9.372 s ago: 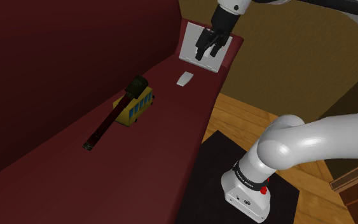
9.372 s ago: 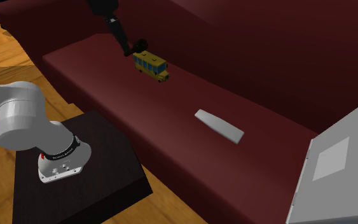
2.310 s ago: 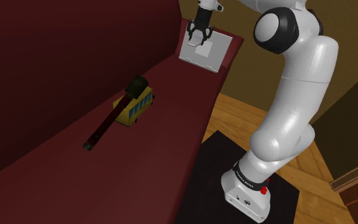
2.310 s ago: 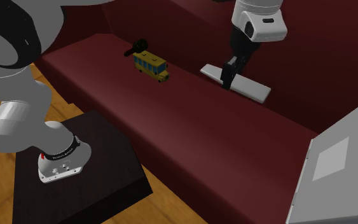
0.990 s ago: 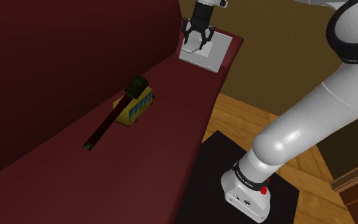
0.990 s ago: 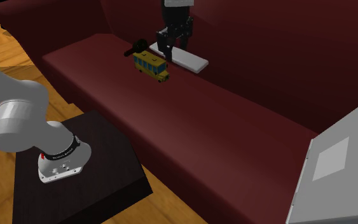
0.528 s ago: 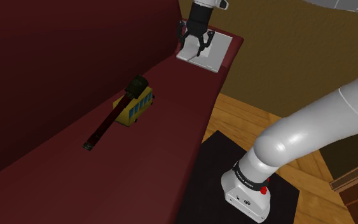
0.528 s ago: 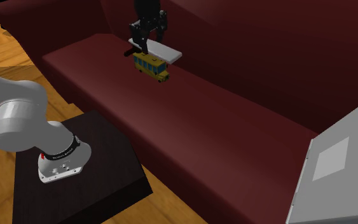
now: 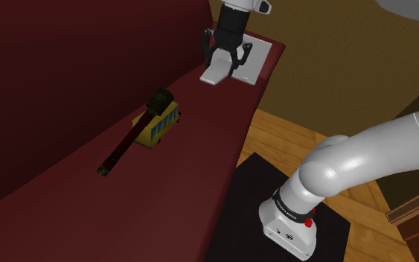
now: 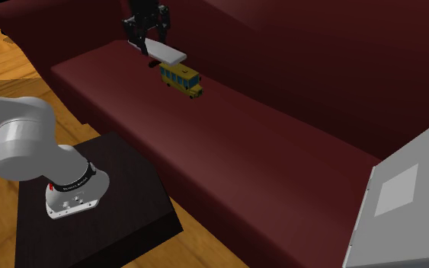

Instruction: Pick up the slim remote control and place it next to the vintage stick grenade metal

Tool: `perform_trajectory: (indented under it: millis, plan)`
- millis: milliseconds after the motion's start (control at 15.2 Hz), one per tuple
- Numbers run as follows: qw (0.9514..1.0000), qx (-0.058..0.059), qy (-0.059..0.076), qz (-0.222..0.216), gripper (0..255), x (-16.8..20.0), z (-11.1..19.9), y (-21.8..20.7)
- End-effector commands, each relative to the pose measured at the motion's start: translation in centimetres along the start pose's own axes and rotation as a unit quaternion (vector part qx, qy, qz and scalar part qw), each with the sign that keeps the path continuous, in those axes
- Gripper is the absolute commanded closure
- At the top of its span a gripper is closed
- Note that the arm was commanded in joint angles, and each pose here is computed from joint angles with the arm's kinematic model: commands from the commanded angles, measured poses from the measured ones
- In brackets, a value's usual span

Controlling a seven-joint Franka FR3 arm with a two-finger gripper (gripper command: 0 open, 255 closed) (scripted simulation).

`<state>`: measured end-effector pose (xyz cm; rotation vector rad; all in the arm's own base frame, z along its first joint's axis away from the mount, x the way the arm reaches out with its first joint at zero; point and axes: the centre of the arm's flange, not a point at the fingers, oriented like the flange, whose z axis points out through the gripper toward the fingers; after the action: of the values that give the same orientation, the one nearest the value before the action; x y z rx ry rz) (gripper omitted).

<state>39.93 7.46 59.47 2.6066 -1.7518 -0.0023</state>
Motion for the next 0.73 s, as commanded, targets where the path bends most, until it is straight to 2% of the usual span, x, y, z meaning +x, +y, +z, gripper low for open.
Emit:
perform_trajectory:
  millis: [0,660]
  plan:
    - [1.0,0.0,0.0,0.001,255,-2.6,-0.1,0.2]
    - [1.0,0.0,0.0,0.001,255,-15.7,-0.1,2.2]
